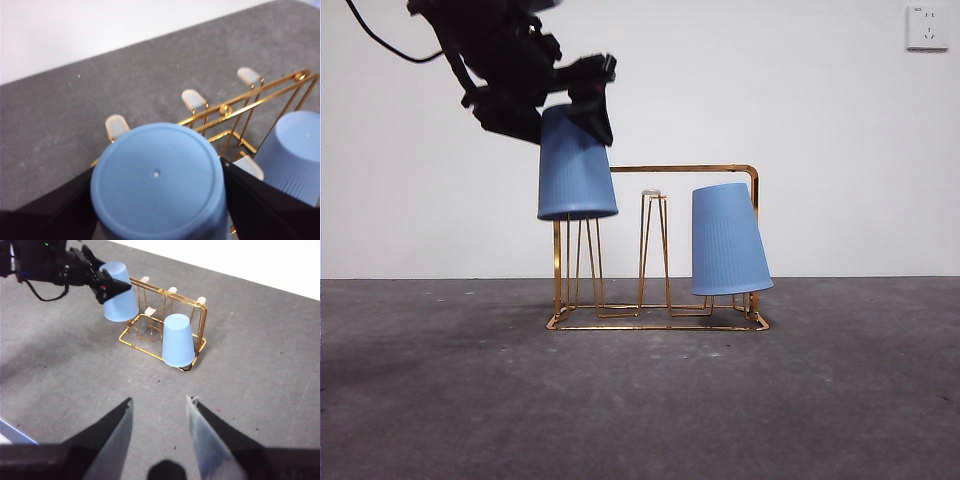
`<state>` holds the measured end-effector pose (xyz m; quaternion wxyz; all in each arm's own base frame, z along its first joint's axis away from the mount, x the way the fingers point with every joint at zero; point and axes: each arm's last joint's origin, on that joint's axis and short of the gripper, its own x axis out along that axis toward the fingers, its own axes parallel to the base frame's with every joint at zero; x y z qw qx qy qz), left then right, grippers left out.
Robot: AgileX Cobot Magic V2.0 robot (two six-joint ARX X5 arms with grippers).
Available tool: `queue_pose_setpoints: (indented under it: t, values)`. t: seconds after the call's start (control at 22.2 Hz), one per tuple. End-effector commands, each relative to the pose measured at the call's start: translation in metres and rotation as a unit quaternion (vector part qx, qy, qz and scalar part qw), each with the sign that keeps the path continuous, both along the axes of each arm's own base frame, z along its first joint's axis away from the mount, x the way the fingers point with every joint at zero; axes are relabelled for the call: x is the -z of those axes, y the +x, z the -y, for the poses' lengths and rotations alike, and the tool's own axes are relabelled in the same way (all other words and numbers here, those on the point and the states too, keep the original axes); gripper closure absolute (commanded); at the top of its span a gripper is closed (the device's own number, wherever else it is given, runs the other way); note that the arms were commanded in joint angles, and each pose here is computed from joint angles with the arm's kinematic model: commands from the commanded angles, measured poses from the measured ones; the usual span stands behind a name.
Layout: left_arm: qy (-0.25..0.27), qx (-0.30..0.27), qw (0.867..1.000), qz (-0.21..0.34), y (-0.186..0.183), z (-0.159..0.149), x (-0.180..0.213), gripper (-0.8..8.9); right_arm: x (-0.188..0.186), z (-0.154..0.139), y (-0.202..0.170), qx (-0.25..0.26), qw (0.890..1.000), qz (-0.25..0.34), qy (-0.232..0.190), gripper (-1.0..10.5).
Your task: Pick up cup 1,put cup 1 in the cup rack,pick up cup 2,put cup 2 in the cup rack
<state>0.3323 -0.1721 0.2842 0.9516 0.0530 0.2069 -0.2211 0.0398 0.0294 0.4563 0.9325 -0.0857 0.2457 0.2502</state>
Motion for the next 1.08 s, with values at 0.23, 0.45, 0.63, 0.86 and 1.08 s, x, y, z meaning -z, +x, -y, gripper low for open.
queue_pose_setpoints:
  t: [0.23, 0.45, 0.63, 0.86, 1.08]
  values:
    - [0.023, -0.002, 0.999, -0.039, 0.010, 0.004, 0.029, 8.21, 0.001, 0.000, 0.001, 0.010, 1.000, 0.001, 0.002, 7.6]
    - [0.044, -0.003, 0.996, -0.078, 0.016, 0.007, 0.054, 8.21, 0.001, 0.000, 0.001, 0.010, 1.000, 0.000, 0.001, 7.6]
    - [0.055, -0.002, 0.993, -0.100, 0.018, 0.008, 0.064, 8.16, 0.001, 0.000, 0.001, 0.009, 1.000, 0.000, 0.002, 7.6]
    - [0.075, -0.005, 0.987, -0.144, 0.013, 0.003, 0.072, 4.35, 0.001, 0.000, 0.001, 0.009, 1.000, 0.001, 0.001, 7.6]
    - [0.094, -0.006, 0.979, -0.180, 0.008, 0.000, 0.075, 2.74, 0.001, 0.000, 0.001, 0.009, 1.000, 0.000, 0.001, 7.6]
